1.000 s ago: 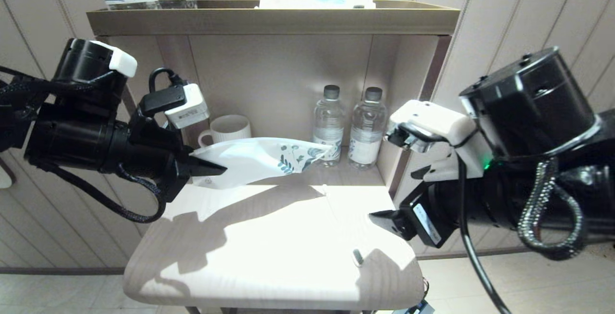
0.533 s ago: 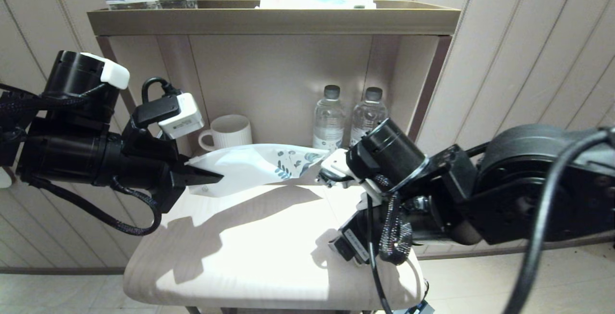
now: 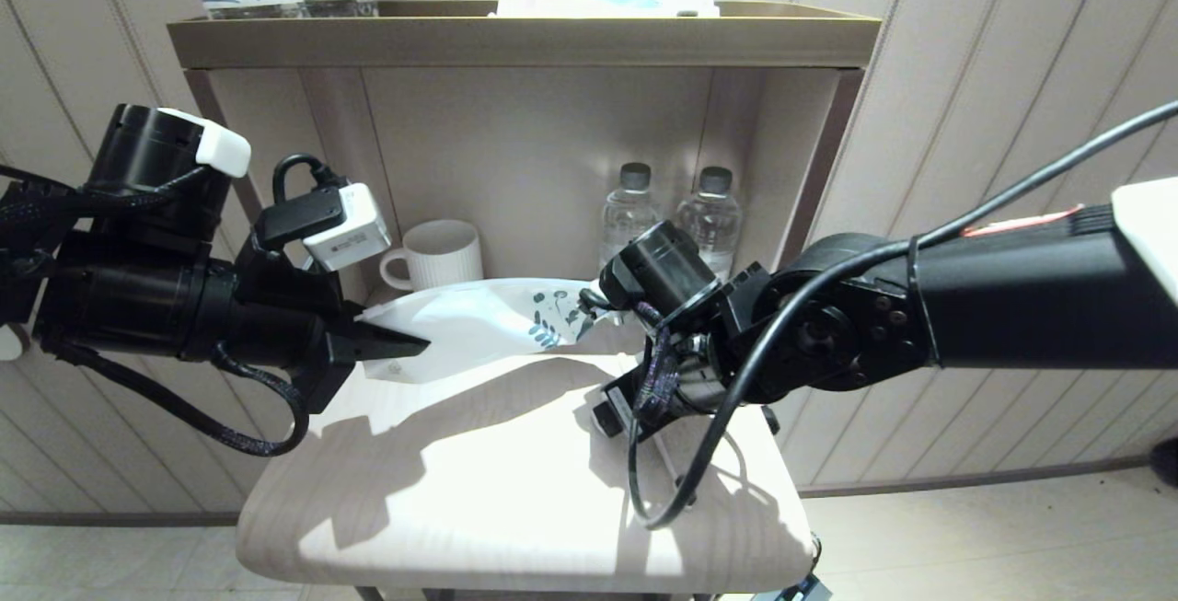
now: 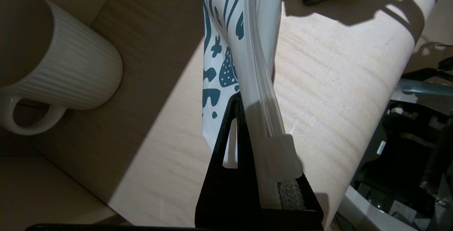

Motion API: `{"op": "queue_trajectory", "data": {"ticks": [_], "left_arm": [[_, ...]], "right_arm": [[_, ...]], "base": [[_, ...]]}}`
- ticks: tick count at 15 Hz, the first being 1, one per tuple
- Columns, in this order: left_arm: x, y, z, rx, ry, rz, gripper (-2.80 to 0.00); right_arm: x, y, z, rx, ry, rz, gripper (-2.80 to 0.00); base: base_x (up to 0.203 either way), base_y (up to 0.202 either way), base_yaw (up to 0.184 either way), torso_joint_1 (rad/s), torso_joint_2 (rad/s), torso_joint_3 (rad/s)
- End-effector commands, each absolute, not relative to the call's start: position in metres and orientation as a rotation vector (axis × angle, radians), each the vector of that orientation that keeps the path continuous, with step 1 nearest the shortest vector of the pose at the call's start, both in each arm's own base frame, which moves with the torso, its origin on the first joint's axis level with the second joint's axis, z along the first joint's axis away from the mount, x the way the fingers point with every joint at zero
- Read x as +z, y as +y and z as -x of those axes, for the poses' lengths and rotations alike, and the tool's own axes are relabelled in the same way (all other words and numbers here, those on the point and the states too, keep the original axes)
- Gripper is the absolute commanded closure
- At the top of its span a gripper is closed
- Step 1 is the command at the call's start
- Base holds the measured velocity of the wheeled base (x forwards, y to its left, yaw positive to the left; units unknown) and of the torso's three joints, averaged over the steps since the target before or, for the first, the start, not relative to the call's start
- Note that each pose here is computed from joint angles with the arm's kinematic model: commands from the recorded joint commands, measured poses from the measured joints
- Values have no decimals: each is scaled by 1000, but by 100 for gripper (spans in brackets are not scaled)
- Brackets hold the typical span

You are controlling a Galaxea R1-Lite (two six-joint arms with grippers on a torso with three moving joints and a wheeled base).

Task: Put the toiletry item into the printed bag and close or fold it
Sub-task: Pick up a toothbrush

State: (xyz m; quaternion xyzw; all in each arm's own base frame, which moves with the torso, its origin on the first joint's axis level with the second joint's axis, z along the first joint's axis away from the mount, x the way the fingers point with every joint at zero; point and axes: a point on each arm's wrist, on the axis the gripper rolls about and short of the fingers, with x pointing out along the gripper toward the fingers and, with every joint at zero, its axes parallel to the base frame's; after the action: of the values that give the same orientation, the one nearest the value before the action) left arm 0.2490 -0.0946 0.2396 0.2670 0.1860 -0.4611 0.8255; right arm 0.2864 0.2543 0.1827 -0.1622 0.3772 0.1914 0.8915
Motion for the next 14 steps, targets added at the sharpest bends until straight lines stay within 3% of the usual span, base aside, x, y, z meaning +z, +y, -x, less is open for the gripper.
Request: {"op": "queue_trajectory", "data": {"ticks": [1, 7, 8, 10, 11, 14], "left_arm": [[238, -95, -250, -986, 398, -569, 0], [237, -95, -251, -988, 406, -566, 0], [237, -96, -251, -988, 405, -567, 0], [236, -96, -251, -989, 407, -566, 0], [237, -96, -250, -989, 405, -567, 0], [236, -95, -250, -990, 406, -566, 0]], "right_arm": [[170, 257, -294, 374, 818, 323, -280], [159, 258, -296, 331, 857, 257, -280], [158, 258, -296, 331, 861, 258, 0], [158, 257, -294, 333, 862, 260, 0], [158, 257, -294, 334, 862, 260, -280], [157, 255, -293, 331, 869, 264, -280]], "base": [[0, 0, 0, 0, 0, 0], [0, 0, 0, 0, 0, 0], [0, 0, 0, 0, 0, 0], [0, 0, 0, 0, 0, 0], [0, 0, 0, 0, 0, 0], [0, 0, 0, 0, 0, 0]]}}
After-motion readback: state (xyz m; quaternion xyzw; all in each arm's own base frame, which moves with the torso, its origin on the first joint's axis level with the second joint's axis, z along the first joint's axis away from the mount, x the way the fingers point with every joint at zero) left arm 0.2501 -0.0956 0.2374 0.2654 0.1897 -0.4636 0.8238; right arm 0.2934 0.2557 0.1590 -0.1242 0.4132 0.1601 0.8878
